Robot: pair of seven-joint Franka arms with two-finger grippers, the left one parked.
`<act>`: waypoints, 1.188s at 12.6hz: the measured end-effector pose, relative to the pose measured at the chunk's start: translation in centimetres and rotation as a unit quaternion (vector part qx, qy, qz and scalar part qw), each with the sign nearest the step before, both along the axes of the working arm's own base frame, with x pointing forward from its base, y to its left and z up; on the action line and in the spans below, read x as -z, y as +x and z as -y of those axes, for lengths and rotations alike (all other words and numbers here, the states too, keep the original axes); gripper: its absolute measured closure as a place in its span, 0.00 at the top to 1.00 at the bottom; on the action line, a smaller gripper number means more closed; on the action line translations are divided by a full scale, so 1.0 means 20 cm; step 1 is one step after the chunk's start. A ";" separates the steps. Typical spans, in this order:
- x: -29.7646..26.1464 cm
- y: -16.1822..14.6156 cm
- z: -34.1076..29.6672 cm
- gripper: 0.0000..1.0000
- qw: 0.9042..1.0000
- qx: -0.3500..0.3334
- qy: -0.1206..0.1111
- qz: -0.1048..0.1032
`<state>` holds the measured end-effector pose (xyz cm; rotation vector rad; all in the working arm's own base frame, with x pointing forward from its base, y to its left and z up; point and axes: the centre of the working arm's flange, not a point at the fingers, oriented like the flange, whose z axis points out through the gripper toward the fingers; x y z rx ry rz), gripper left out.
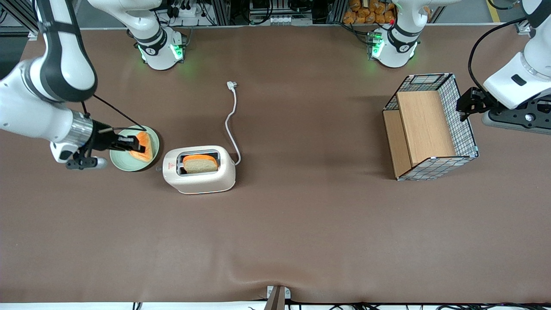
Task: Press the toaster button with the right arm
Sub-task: 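Move the right gripper toward the white toaster's side lever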
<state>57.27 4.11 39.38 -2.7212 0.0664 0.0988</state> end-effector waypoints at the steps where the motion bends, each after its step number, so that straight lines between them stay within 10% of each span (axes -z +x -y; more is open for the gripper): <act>1: 0.07 0.02 0.01 0.01 1.000 0.002 0.002 0.007; 15: 0.45 0.08 0.02 0.01 0.999 0.034 0.036 0.001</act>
